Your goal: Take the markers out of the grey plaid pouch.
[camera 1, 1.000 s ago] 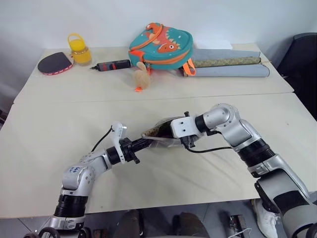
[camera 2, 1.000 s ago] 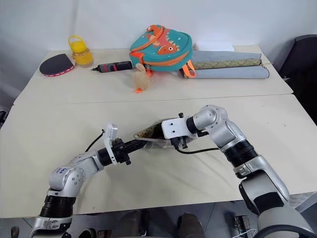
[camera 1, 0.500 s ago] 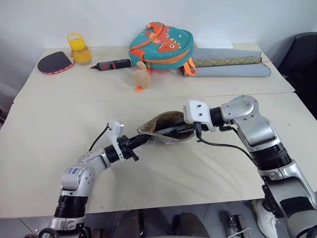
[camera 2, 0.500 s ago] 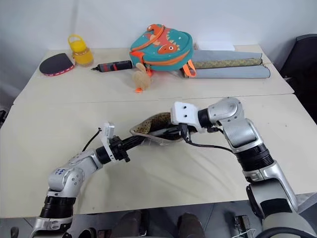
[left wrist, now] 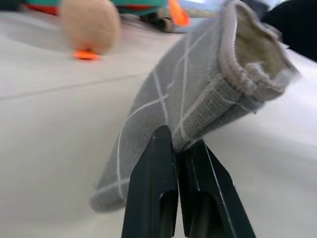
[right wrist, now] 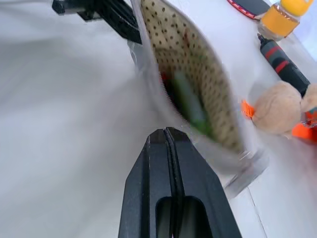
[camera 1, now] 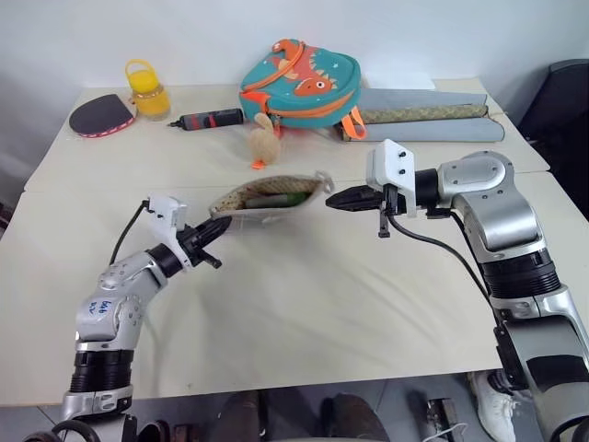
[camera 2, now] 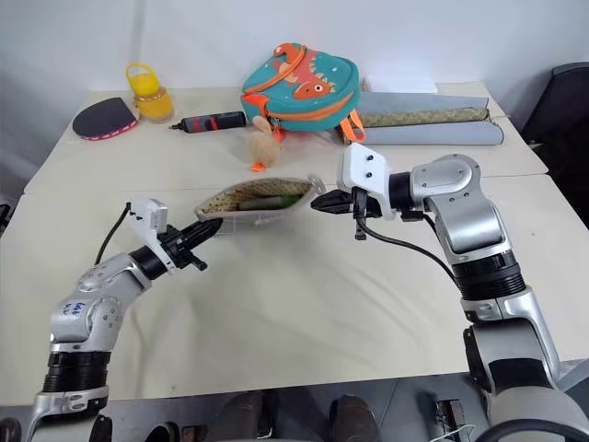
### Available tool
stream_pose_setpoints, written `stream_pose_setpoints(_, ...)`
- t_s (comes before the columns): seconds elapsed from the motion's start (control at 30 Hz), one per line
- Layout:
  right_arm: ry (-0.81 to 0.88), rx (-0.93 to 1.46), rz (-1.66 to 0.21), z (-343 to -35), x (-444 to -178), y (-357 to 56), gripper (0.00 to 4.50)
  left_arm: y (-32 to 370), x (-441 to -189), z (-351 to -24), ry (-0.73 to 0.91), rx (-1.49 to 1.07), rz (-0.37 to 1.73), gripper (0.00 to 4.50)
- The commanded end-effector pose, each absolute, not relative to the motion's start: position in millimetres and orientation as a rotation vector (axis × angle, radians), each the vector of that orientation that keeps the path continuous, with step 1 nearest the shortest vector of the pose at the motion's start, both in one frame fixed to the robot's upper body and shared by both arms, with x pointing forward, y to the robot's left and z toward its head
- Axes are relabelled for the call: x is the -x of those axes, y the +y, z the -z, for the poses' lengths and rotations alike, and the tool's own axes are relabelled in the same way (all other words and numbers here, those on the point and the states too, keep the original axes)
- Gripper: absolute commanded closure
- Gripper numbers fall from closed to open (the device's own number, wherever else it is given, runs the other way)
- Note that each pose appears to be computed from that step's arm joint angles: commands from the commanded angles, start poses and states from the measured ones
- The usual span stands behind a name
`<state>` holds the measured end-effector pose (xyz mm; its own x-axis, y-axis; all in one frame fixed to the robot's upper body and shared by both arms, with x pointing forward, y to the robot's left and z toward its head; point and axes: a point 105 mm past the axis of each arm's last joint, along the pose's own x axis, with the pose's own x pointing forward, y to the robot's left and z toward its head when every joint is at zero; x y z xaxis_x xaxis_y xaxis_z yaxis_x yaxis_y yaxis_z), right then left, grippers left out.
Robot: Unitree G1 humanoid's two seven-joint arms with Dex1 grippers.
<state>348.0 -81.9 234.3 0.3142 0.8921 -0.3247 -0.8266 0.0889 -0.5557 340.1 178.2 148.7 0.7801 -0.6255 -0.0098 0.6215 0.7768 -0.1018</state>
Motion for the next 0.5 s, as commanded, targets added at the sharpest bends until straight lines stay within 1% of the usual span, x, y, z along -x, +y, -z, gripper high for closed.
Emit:
stream_pose_setpoints(0.03, -0.219, 0.725, -1.294, -246, -344, -59, 4.49, 150, -329, -149, 0.049, 0.120, 0.795, 4.50)
stream_pose_setpoints(0.13, -0.256, 0.694, -1.311, -253, -341, -50, 4.49, 135, -326, -147, 0.056, 0.120, 0.816, 4.50)
stream_pose_setpoints(0.2, -0.244, 0.709, -1.307, -251, -342, -51, 4.49, 129, -325, -148, 0.052, 0.123, 0.825, 4.50)
stream_pose_setpoints(0.33, -0.192, 0.848, -1.302, -227, -347, -53, 4.49, 118, -322, -150, 0.049, 0.141, 0.847, 4.50)
stream_pose_setpoints(0.37, -0.188, 0.864, -1.297, -224, -348, -53, 4.33, 116, -321, -151, 0.047, 0.150, 0.855, 4.50)
stream_pose_setpoints(0.43, -0.180, 0.877, -1.290, -220, -350, -52, 3.85, 113, -320, -153, 0.046, 0.162, 0.863, 4.50)
stream_pose_setpoints(0.5, -0.197, 0.843, -1.275, -225, -351, -51, 3.17, 108, -314, -154, 0.056, 0.181, 0.898, 4.50)
